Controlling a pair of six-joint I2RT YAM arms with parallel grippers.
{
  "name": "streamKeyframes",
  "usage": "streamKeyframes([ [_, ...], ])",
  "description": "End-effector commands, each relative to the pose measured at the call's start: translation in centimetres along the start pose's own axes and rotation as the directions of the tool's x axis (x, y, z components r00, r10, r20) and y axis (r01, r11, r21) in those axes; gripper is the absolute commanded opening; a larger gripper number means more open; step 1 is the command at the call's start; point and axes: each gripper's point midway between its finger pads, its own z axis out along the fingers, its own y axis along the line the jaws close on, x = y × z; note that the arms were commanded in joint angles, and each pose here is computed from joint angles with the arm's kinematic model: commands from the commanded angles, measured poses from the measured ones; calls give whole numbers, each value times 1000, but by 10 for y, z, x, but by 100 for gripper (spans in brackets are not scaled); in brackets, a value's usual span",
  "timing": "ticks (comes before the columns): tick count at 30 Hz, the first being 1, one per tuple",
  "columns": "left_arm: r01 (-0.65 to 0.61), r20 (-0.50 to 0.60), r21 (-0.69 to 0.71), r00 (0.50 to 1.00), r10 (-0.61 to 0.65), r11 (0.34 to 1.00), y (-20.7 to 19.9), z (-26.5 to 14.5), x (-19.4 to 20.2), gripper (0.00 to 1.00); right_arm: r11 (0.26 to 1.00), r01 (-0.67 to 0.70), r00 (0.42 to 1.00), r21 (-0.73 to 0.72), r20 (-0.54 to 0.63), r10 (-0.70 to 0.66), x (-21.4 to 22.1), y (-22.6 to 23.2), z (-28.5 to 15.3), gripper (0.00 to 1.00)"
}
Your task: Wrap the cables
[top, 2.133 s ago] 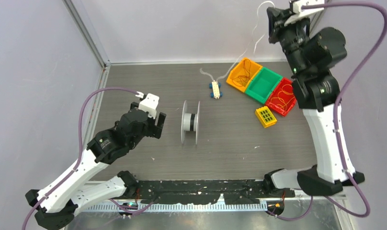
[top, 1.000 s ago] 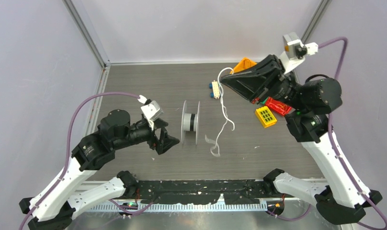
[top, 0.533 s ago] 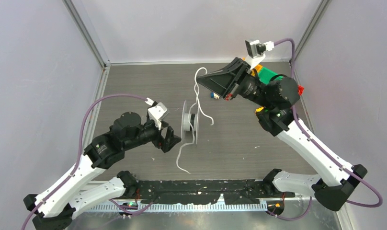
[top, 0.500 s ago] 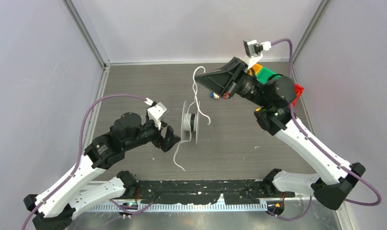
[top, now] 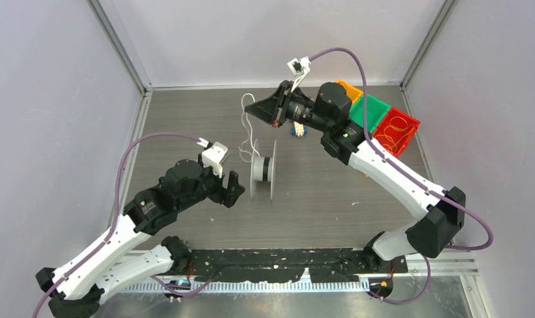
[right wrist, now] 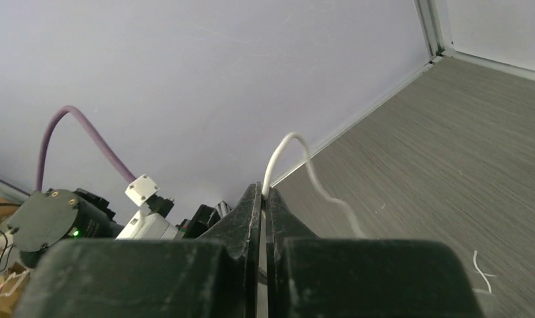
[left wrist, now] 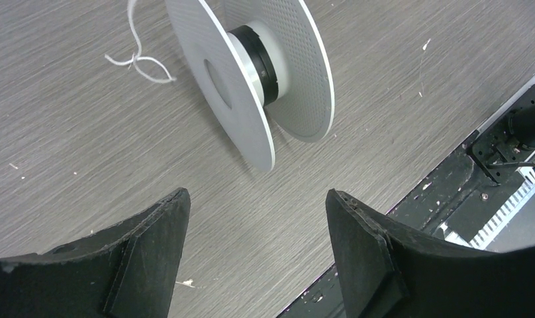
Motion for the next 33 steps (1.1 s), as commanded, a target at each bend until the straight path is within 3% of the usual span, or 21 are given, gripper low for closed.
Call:
streamKeyframes([
  [1,-18,74,16,997,16,1000,-2,-4,-13,77,985,86,995,-148,56,-78,-43,58,-20,6],
  [5,-54,107,15,993,52,998,-1,-10,-19,78,959,77,996,-272,64,-61,-46,96,-46,6],
  [12,-110,199,61,975,96,992,-10,-29,-43,78,956,135,985,-262,142,-100,-79,135,-85,5],
  [19,-127,217,59,970,111,990,-10,-36,-49,78,927,94,987,-364,153,-40,-88,167,-105,5],
  [25,-133,268,153,959,89,979,-27,-40,-53,80,920,68,990,-386,141,-14,-78,162,-103,5],
  [33,-36,231,66,973,20,997,-12,-17,-47,83,949,-27,990,-315,125,70,-51,111,-67,5],
])
